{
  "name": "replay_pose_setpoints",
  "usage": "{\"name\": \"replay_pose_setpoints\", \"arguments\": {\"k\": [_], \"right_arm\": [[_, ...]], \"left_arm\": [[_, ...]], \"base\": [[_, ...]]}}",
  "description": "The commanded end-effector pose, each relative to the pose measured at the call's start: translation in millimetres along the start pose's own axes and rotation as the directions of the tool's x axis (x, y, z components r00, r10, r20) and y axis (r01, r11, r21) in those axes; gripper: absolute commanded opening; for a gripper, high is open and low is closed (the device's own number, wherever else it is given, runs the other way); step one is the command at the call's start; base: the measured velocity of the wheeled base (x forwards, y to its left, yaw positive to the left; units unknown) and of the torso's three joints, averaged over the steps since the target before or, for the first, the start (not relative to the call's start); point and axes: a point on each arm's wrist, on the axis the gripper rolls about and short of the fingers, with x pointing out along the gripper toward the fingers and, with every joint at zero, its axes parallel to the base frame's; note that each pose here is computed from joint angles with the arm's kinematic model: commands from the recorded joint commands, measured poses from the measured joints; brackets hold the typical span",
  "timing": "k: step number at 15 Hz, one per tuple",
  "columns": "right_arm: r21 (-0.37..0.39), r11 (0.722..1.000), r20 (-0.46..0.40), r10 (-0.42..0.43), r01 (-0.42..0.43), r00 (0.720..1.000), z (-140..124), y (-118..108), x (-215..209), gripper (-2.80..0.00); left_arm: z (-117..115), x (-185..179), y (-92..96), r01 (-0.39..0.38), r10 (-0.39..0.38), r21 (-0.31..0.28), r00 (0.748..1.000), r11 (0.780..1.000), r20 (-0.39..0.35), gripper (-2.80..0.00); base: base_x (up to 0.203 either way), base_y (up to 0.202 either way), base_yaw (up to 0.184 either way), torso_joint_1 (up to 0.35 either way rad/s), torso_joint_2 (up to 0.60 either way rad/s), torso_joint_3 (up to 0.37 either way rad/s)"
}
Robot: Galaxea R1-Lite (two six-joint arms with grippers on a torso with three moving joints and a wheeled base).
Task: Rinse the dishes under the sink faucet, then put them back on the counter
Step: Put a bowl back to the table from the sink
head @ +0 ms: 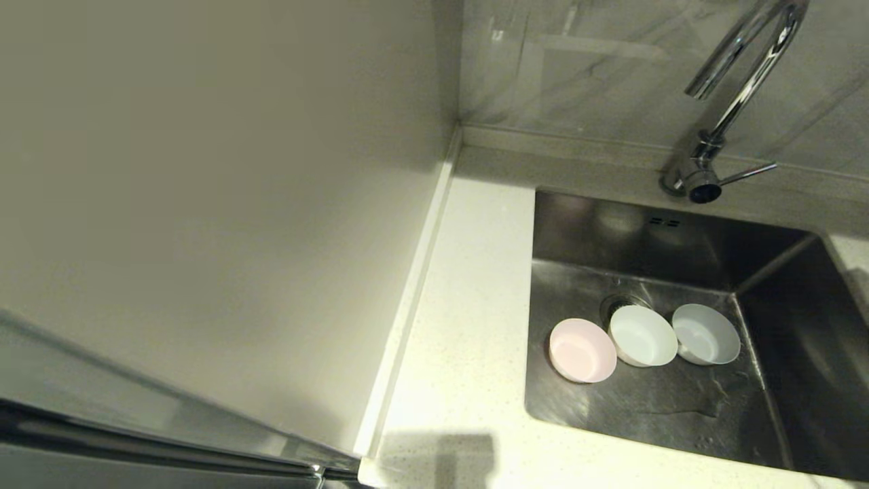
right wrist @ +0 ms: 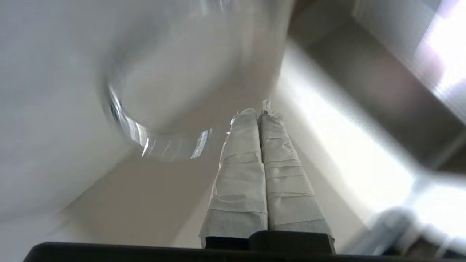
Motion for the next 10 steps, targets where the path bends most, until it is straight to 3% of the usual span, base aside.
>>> {"name": "replay_pose_setpoints", "arguments": {"k": [1,2,3,4,5,6,7,8,9,10], "right_arm": [[0.302,0.942,-0.214,-0.080,0.144,0.974,-63,-13,38,-2.80],[0.358,0.894,-0.253,-0.184,0.268,0.950,-81,-21,58,-2.80],[0.376,0.845,-0.212,-0.321,0.380,0.923,-88,-33,69,-2.80],[0.387,0.770,-0.093,-0.515,0.507,0.852,-90,-50,74,-2.80],[0.366,0.678,0.108,-0.711,0.637,0.694,-90,-65,73,-2.80],[0.311,0.573,0.369,-0.808,0.758,0.459,-89,-73,67,-2.80],[0.221,0.432,0.623,-0.752,0.874,0.213,-86,-73,61,-2.80],[0.140,0.209,0.791,-0.611,0.968,0.018,-83,-69,58,-2.80],[0.078,-0.066,0.865,-0.491,0.995,-0.100,-80,-69,57,-2.80],[0.011,-0.352,0.898,-0.408,0.936,-0.164,-79,-75,59,-2.80]], "left_arm": [[0,0,0.0,0.001,-0.001,-0.001,1.000,1.000,0.004,-2.80],[0,0,0.0,-0.001,0.001,-0.001,1.000,1.000,0.004,-2.80],[0,0,0.0,-0.001,0.001,-0.001,1.000,1.000,0.004,-2.80],[0,0,0.0,-0.001,0.001,-0.001,1.000,1.000,0.004,-2.80],[0,0,0.0,0.000,0.000,-0.001,1.000,1.000,0.004,-2.80],[0,0,0.0,-0.001,0.001,-0.001,1.000,1.000,0.004,-2.80],[0,0,0.0,-0.001,0.001,0.001,1.000,1.000,0.004,-2.80],[0,0,0.0,-0.001,0.001,0.000,1.000,1.000,0.004,-2.80],[0,0,0.0,-0.001,0.001,-0.001,1.000,1.000,0.004,-2.80],[0,0,0.0,-0.001,0.001,-0.001,1.000,1.000,0.004,-2.80]], "base": [[0.000,0.000,0.000,0.000,0.00,0.000],[0.000,0.000,0.000,0.000,0.00,0.000],[0.000,0.000,0.000,0.000,0.00,0.000],[0.000,0.000,0.000,0.000,0.00,0.000],[0.000,0.000,0.000,0.000,0.00,0.000],[0.000,0.000,0.000,0.000,0.00,0.000],[0.000,0.000,0.000,0.000,0.00,0.000],[0.000,0.000,0.000,0.000,0.00,0.000],[0.000,0.000,0.000,0.000,0.00,0.000],[0.000,0.000,0.000,0.000,0.00,0.000]]}}
